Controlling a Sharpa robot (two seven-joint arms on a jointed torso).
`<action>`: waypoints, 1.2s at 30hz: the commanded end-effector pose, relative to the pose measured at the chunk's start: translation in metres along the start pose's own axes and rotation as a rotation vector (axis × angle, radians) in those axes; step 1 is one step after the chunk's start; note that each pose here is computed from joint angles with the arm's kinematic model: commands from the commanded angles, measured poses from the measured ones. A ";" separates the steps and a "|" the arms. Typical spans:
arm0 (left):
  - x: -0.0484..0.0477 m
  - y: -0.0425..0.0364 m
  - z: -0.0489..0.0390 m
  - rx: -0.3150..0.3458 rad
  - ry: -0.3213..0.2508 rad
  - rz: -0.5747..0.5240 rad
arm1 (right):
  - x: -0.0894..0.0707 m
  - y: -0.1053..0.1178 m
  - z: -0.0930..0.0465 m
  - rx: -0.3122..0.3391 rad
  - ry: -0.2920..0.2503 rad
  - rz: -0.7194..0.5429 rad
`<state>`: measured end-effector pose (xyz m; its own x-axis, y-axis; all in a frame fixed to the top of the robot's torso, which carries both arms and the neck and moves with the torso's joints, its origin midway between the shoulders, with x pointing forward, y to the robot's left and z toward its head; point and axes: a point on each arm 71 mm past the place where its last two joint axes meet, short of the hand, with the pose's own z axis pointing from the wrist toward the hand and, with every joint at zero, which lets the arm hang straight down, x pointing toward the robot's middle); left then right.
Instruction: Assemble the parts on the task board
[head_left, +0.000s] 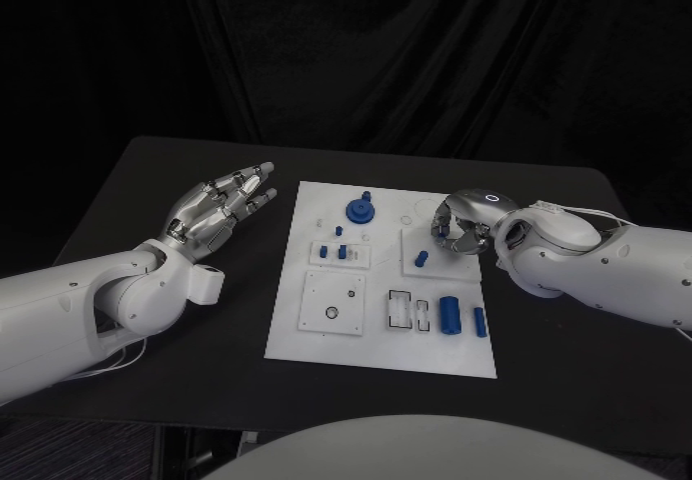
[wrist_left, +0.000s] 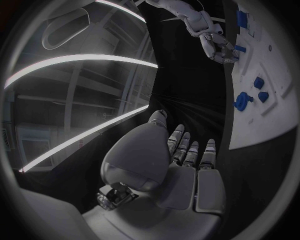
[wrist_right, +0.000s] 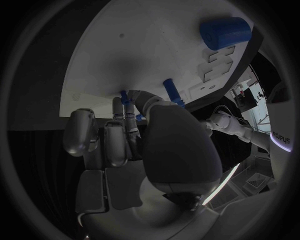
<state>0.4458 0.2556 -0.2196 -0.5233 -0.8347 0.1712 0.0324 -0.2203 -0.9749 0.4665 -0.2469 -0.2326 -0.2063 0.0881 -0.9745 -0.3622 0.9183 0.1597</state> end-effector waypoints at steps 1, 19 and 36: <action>0.0014 -0.0092 -0.0004 0.143 0.015 -0.018 | -0.008 0.002 0.000 0.001 -0.019 -0.006; 0.0049 -0.0021 0.0049 0.119 0.032 -0.031 | -0.054 0.051 -0.001 -0.150 -0.064 0.063; 0.0095 0.0007 0.0087 0.107 0.055 -0.051 | -0.004 0.151 -0.001 -0.431 0.084 -0.014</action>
<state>0.4497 0.2433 -0.2249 -0.5559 -0.8090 0.1911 0.0141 -0.2390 -0.9709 0.4148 -0.1113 -0.1991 -0.2826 0.0956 -0.9545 -0.6721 0.6902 0.2682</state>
